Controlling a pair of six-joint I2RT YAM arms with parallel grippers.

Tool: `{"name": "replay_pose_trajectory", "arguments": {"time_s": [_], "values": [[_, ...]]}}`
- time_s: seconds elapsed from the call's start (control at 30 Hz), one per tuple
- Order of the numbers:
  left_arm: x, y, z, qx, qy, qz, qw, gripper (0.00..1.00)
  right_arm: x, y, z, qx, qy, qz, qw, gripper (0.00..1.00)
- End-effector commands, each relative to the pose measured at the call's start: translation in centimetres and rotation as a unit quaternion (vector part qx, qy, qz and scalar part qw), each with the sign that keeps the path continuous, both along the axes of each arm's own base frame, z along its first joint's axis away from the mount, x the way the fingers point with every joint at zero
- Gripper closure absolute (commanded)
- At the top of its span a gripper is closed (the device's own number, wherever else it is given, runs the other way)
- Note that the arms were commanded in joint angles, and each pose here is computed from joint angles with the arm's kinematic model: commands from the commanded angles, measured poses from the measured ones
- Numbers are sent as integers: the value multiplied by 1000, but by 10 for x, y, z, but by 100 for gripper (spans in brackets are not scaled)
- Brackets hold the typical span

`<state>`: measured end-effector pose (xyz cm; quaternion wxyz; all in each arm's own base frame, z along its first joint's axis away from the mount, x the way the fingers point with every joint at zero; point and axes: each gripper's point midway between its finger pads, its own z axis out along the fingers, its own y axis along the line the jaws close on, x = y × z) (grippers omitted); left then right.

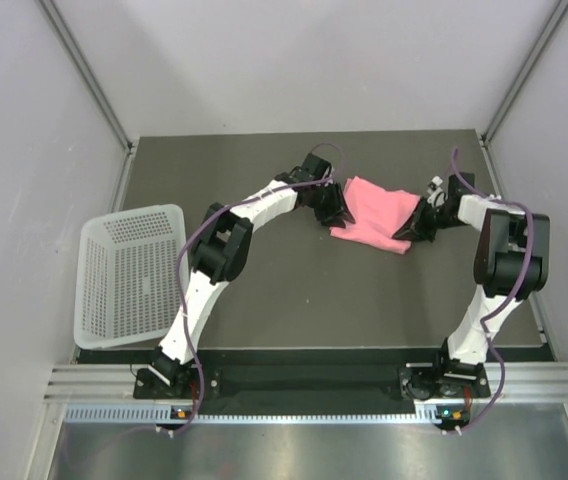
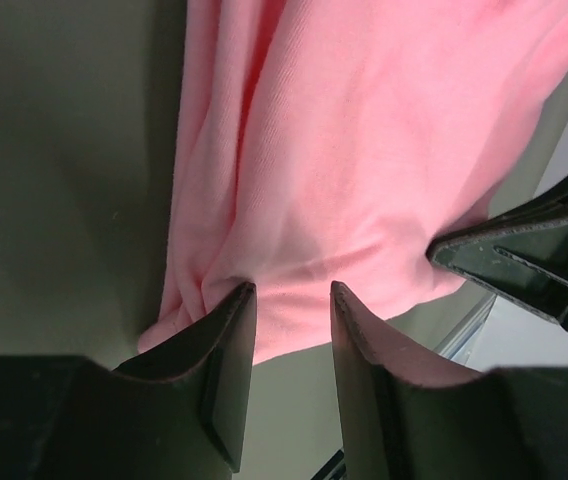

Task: Fold and stack the t-shirts
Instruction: Fold the tshirt

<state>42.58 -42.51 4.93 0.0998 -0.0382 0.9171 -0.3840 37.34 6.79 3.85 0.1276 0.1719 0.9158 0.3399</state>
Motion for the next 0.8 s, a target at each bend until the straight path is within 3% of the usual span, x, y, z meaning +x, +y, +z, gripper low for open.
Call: {"name": "replay_pose_trajectory", "arguments": {"time_s": [0.0, 0.17, 0.33, 0.6, 0.77], "values": [[3, -4, 46, -10, -39, -2, 999, 59, 18, 17, 47, -4, -72, 30, 997, 99], [-5, -22, 64, -43, -39, -3, 998, 59, 22, 55, 69, 14, -96, 56, 994, 98], [-3, -29, 53, -59, -20, -1, 998, 59, 12, 59, 42, 33, -58, 58, 996, 98], [9, 7, 16, 13, -7, 33, 999, 59, -18, 20, -5, 13, -7, 21, 1000, 98], [19, 16, 31, 23, -23, 46, 998, 59, -15, 16, 21, 9, -37, 20, 999, 97]]}}
